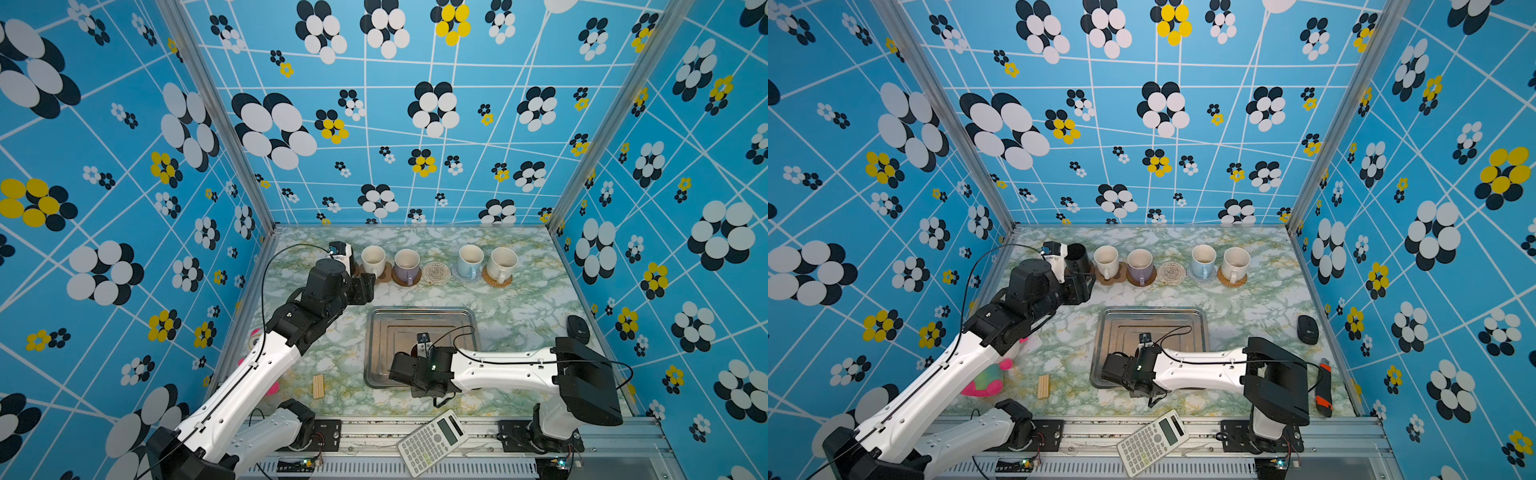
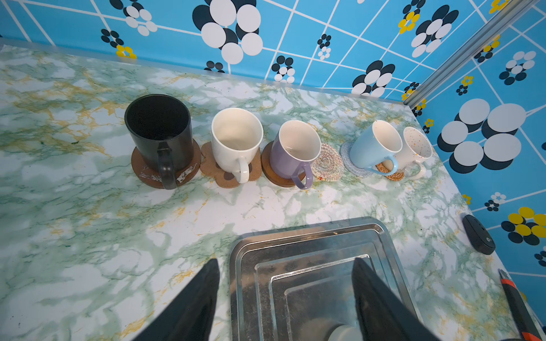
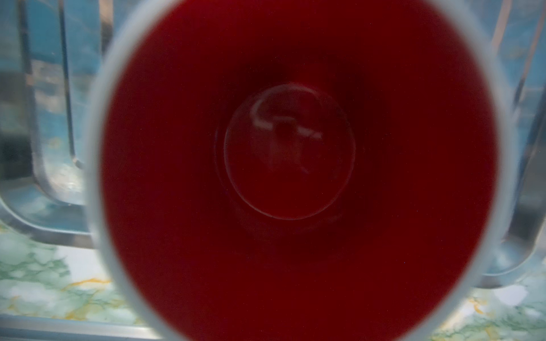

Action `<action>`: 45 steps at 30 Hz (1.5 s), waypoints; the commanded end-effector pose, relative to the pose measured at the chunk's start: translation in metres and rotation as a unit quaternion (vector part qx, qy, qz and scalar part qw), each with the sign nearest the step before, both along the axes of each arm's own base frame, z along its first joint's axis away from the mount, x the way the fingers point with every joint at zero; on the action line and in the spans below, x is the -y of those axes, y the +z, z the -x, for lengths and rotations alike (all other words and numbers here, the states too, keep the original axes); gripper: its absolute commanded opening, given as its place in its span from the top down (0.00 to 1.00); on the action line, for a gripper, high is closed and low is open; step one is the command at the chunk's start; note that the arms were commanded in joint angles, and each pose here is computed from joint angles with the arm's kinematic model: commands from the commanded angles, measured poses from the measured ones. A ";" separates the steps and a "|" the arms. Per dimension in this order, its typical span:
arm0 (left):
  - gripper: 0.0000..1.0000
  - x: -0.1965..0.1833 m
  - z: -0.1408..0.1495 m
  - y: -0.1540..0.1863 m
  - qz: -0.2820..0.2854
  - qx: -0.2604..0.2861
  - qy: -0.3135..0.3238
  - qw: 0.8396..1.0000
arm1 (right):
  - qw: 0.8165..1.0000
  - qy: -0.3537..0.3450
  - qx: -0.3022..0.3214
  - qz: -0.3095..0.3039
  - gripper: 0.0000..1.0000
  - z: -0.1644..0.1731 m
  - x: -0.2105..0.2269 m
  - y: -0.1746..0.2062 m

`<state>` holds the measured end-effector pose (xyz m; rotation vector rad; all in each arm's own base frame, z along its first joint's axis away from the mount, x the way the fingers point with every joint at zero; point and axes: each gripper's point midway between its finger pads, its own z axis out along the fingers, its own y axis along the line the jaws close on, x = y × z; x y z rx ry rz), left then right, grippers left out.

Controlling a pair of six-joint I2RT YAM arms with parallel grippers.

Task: Place cups on coasters
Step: Pick up the cup from the tray.

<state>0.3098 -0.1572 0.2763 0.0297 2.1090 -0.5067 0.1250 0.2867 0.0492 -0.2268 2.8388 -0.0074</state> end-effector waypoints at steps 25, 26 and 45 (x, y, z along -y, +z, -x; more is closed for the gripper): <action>0.28 -0.007 -0.004 0.002 -0.026 0.007 0.015 1.000 | 0.996 0.035 0.069 0.038 1.00 -0.041 0.018 0.060; 0.28 -0.007 -0.005 0.002 -0.028 0.007 0.017 0.999 | 0.996 0.036 0.070 0.034 1.00 -0.044 0.018 0.063; 0.26 -0.019 -0.021 0.015 -0.055 0.015 0.049 0.997 | 0.996 0.056 0.066 0.021 1.00 -0.150 0.039 0.093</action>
